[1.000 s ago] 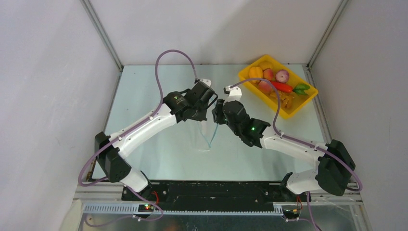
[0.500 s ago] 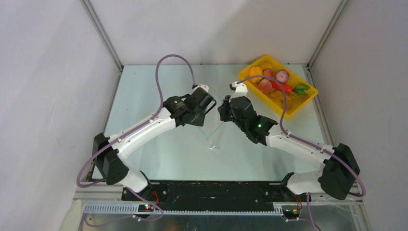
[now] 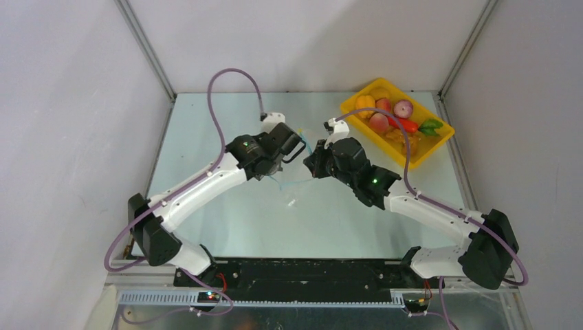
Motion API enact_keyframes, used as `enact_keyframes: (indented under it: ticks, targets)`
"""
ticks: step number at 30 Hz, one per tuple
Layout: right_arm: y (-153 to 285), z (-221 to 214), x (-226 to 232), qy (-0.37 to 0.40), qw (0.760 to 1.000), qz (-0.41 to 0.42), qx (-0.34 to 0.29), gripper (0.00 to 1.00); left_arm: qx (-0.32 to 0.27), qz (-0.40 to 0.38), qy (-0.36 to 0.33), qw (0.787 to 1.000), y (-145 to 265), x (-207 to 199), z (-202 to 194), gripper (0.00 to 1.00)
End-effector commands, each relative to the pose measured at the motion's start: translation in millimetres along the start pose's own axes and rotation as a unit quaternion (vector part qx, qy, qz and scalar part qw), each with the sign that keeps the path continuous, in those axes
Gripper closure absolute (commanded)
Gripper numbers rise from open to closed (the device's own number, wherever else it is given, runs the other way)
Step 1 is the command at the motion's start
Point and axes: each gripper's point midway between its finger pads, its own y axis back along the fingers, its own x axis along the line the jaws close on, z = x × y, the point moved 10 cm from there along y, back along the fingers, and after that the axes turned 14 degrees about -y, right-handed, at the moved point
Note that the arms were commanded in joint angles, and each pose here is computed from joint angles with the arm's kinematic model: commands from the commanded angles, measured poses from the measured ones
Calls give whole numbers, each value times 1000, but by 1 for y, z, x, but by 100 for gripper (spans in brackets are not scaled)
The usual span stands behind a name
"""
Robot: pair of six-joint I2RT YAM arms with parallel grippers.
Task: Place the food in the zip-top bag and seal the zipper
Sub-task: Open the zipper of the food storage bag.
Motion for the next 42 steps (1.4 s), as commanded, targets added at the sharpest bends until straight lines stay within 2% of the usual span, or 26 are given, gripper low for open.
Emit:
enact_keyframes:
  ticks: [1, 3, 7, 17, 21, 26, 28, 29, 32, 34, 35, 38, 40, 42]
  targets:
    - [5, 7, 10, 6, 1000, 24, -9, 100, -88, 141, 80, 983, 43, 57, 22, 100]
    - [1, 7, 11, 0, 999, 31, -9, 100, -100, 168, 90, 976, 53, 68, 26, 100]
    - [-12, 7, 10, -21, 999, 28, -21, 100, -108, 173, 88, 975, 61, 76, 27, 100]
    - [-50, -18, -49, -55, 987, -152, -8, 100, -59, 146, 38, 987, 34, 56, 6, 100]
    - [-61, -24, -67, -67, 980, -185, 3, 98, -31, 102, 20, 994, 19, 40, -3, 100]
    - [-70, -29, -75, -71, 979, -189, 17, 94, -14, 36, 18, 999, 3, 19, -9, 100]
    - [-71, -27, -75, -74, 982, -175, 22, 89, -13, -14, 26, 999, -2, 7, -10, 100]
    - [-70, -25, -72, -74, 983, -164, 25, 83, -13, -38, 33, 999, -5, -1, -10, 100]
    - [-62, -15, -56, -59, 991, -114, 24, 69, -8, -51, 46, 998, -11, -10, -5, 100]
    - [-55, -10, -47, -44, 995, -85, 26, 52, -8, -45, 54, 997, -13, -13, -1, 100]
    - [-52, -8, -45, -36, 996, -78, 25, 47, -8, -44, 56, 997, -14, -14, 1, 100]
    - [-36, 1, -33, -19, 999, -37, 28, 14, -6, -37, 60, 997, -18, -17, 7, 100]
    - [-27, 7, -28, -7, 999, -20, 28, 9, -6, -35, 60, 998, -20, -20, 10, 100]
    - [-16, 13, -26, 0, 1000, -21, 19, 8, -7, -32, 60, 998, -22, -20, 13, 100]
